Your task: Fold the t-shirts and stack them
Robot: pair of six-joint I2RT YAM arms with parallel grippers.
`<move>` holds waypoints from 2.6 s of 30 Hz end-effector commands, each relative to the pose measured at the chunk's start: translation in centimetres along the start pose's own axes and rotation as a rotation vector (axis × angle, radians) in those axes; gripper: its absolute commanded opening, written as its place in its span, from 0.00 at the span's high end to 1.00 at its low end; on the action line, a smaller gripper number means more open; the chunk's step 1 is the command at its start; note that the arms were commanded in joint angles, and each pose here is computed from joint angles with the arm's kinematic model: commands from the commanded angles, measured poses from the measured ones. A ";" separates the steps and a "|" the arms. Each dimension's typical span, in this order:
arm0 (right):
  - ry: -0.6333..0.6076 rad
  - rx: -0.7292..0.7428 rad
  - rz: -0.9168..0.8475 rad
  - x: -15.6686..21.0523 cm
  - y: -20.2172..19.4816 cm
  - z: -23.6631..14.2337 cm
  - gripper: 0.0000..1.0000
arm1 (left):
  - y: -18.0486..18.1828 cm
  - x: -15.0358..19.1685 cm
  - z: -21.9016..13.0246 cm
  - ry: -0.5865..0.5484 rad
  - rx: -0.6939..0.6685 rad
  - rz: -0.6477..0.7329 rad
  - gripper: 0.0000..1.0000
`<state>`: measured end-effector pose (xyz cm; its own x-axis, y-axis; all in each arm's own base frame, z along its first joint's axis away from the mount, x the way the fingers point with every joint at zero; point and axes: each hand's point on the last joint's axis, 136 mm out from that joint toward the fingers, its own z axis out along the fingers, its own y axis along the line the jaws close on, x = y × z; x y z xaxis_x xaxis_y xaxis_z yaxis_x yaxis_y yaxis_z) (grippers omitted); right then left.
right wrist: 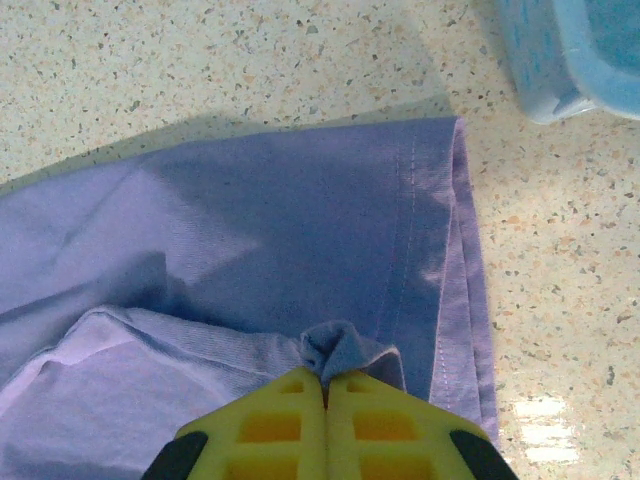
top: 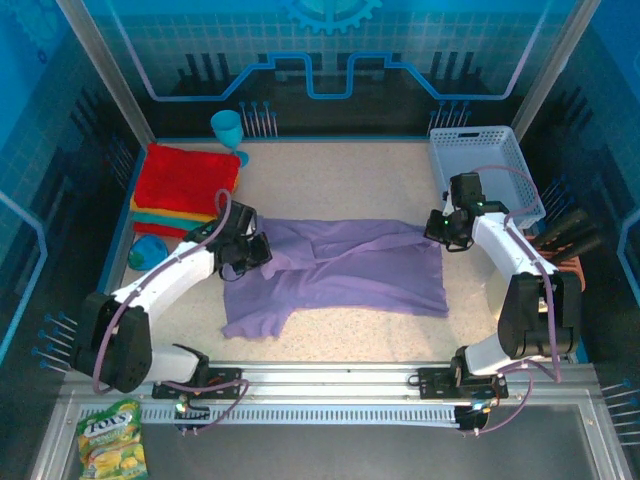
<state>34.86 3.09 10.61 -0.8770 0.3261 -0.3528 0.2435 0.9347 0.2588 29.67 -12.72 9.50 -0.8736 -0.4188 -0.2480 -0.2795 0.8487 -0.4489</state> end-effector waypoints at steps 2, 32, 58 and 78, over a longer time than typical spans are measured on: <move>-0.016 -0.009 0.007 -0.9 0.0 -0.7 1.00 | 1.6 1.8 -0.4 0.052 0.039 -0.061 1.00; -0.016 -0.015 0.004 -0.8 0.1 -0.6 1.00 | 5.8 5.7 2.0 0.104 0.017 -0.065 0.57; -0.027 -0.009 0.003 -1.2 0.0 -0.9 1.00 | 5.5 3.4 3.2 0.037 -0.075 -0.031 0.97; -0.323 -0.189 -0.105 -9.7 5.6 -9.7 1.00 | -5.3 -12.7 -17.9 -0.371 0.188 0.001 1.00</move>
<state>39.90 4.13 20.10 -0.7769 0.3009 -0.5531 0.1160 0.9318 0.3440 35.74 -6.58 29.11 -0.6341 -0.5610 -0.5322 -0.1829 0.7775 -0.6017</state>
